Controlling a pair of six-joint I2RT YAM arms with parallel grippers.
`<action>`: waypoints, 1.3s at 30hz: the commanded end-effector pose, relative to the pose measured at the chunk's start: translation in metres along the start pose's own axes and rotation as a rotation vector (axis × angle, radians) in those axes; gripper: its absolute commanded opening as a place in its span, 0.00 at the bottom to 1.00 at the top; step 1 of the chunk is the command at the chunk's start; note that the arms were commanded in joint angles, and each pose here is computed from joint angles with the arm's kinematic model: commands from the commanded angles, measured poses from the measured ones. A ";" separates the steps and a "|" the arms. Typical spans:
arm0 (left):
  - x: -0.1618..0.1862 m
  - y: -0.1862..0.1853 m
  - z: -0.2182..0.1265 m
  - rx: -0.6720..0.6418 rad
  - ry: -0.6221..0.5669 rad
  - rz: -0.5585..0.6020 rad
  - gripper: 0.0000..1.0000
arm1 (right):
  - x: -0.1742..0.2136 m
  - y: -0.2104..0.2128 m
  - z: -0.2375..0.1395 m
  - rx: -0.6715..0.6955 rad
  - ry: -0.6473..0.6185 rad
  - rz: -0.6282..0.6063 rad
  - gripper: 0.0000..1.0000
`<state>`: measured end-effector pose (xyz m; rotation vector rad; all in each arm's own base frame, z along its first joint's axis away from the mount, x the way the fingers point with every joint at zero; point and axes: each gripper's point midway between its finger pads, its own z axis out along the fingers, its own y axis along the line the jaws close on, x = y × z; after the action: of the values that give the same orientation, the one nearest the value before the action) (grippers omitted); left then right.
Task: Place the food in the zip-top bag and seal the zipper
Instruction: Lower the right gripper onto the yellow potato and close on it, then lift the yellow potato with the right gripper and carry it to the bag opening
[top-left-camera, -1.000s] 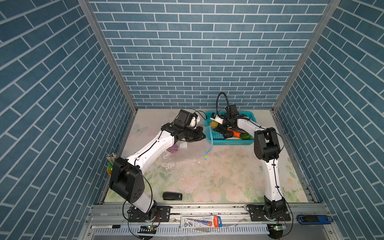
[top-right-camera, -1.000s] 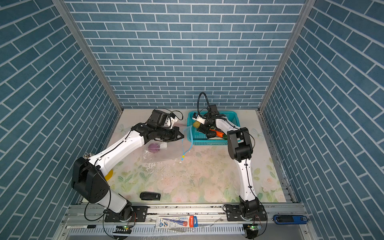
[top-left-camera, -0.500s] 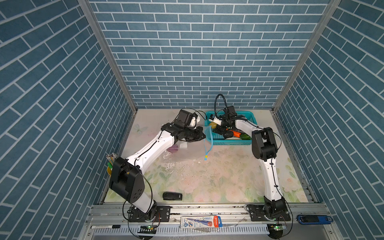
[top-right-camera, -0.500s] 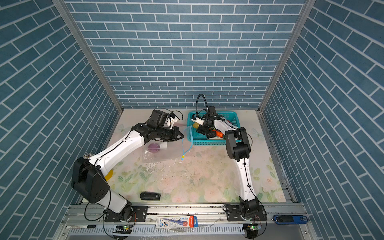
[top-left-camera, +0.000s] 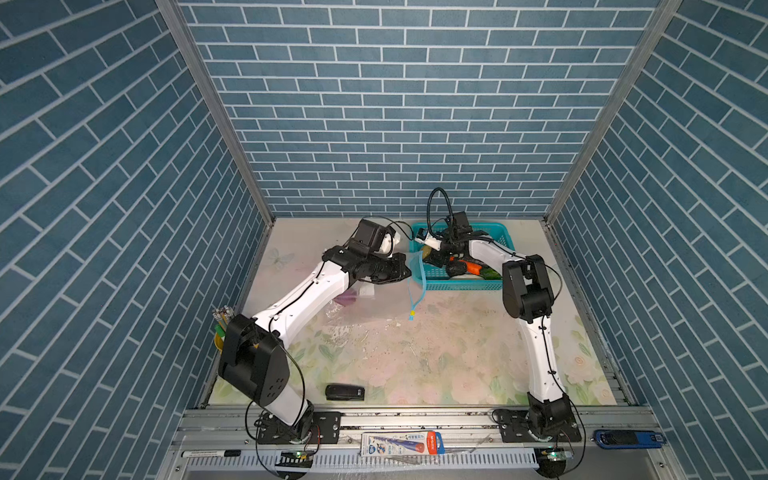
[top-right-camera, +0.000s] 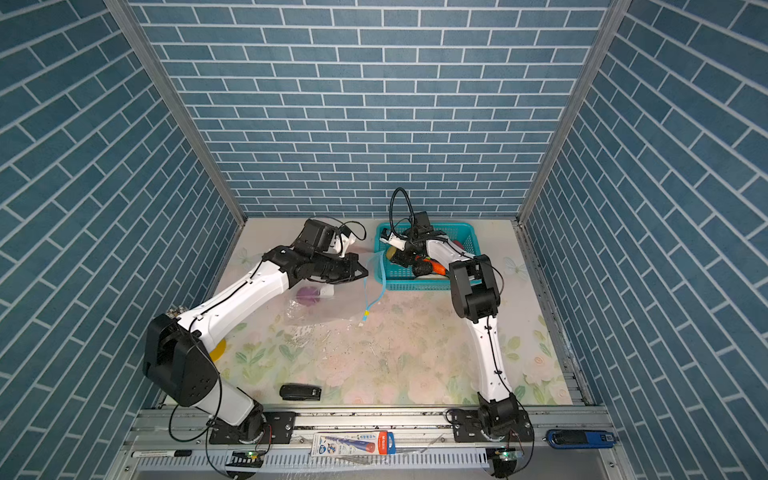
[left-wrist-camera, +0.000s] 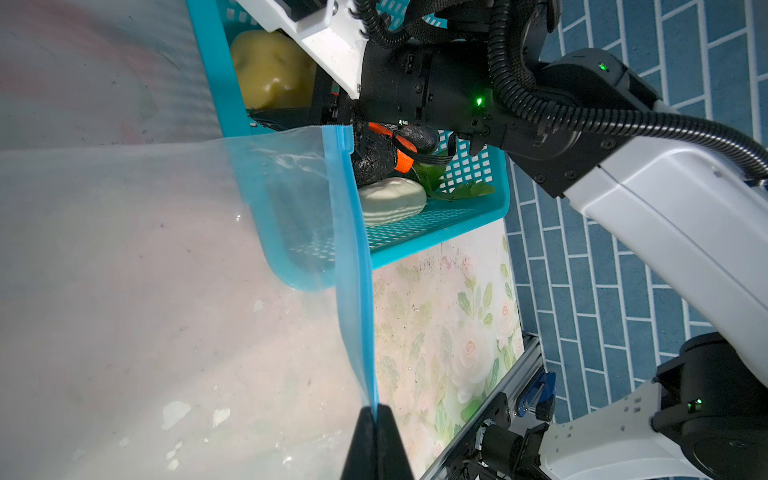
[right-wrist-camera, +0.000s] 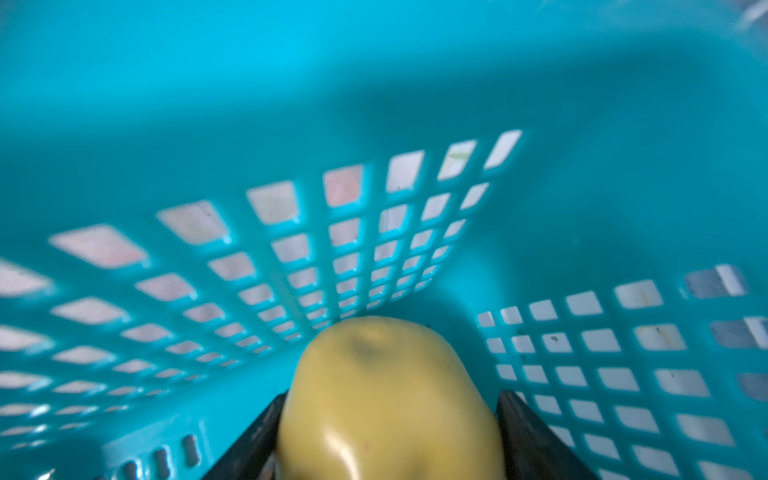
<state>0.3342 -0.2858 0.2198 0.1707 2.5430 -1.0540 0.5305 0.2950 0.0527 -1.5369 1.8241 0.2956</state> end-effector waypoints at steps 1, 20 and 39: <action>0.001 0.007 0.002 -0.017 0.010 0.002 0.00 | -0.011 -0.001 -0.006 0.015 -0.026 -0.041 0.72; 0.003 0.010 0.002 -0.021 0.003 -0.010 0.00 | -0.031 -0.010 -0.035 0.109 -0.086 -0.085 0.58; -0.001 0.005 0.000 -0.007 -0.018 -0.005 0.00 | -0.055 0.003 -0.106 0.195 -0.131 -0.087 0.56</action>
<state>0.3346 -0.2850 0.2153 0.1597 2.5472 -1.0505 0.5005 0.2777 0.1443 -1.4450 1.6508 0.1760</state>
